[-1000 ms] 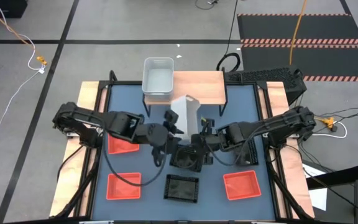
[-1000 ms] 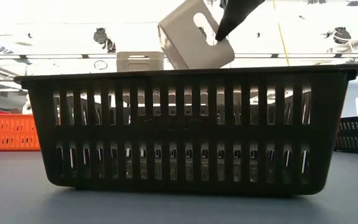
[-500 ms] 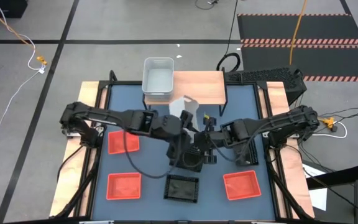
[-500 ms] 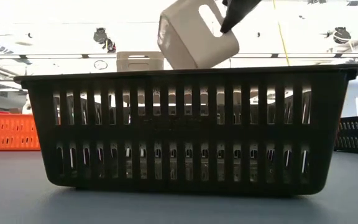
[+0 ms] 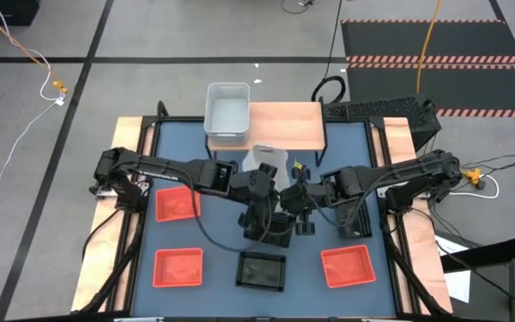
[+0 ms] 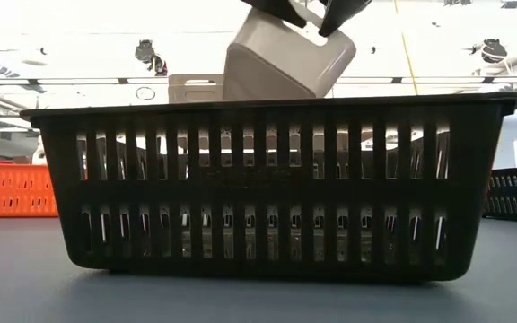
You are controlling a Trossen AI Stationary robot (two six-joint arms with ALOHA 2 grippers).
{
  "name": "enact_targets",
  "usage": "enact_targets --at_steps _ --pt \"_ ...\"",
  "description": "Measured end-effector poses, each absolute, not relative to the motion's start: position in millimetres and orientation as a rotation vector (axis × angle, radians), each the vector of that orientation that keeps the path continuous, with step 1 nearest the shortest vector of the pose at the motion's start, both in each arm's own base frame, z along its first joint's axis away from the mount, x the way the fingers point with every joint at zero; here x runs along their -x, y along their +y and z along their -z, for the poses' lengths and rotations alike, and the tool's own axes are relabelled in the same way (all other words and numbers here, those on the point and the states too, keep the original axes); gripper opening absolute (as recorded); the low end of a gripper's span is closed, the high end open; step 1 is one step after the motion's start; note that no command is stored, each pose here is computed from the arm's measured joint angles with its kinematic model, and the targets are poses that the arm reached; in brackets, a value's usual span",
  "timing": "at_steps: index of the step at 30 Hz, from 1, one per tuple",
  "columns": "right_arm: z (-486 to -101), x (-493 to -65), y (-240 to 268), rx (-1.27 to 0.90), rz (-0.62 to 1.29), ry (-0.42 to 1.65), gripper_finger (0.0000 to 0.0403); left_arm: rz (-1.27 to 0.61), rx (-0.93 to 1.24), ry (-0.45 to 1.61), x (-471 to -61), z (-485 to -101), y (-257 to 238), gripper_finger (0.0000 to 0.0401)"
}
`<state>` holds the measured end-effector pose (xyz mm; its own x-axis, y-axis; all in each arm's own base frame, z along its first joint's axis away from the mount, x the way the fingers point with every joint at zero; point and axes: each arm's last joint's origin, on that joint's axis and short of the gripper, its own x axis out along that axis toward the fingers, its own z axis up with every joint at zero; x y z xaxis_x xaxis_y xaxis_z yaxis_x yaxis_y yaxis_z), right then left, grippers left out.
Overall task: Stack baskets on shelf by color
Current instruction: Stack the gray bin on top of the other gray bins on the shelf
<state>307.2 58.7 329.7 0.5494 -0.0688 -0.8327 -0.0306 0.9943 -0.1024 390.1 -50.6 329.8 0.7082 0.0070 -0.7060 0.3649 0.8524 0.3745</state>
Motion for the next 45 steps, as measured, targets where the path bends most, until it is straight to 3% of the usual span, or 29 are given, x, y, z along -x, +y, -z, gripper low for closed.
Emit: enact_targets --at_steps 7,15,22,29,36,45 --pt "-344.4 -298.7 57.0 0.118 0.006 0.919 0.0006 0.184 -0.454 0.78 -389.1 -329.6 -49.6 0.013" --pt "-360.6 -283.5 57.4 0.102 -0.023 0.866 0.0006 0.232 -0.489 0.761 -389.4 -330.7 -51.8 0.0014" --pt "-375.4 -268.3 58.6 0.087 -0.101 0.813 0.0021 0.28 -0.557 0.732 -388.7 -333.6 -57.2 0.0008" --pt "-403.0 -249.5 71.2 0.183 -0.224 0.616 0.0087 0.346 -0.654 0.739 -365.2 -350.9 -58.3 0.0004" --pt "-439.1 -229.0 80.6 0.218 -0.128 0.325 0.0142 0.119 -0.687 0.683 -319.5 -401.7 -35.2 0.0003" --pt "-443.6 -224.0 77.6 0.223 -0.049 0.301 0.0143 -0.215 -0.642 0.709 -253.8 -444.1 43.0 0.0003"
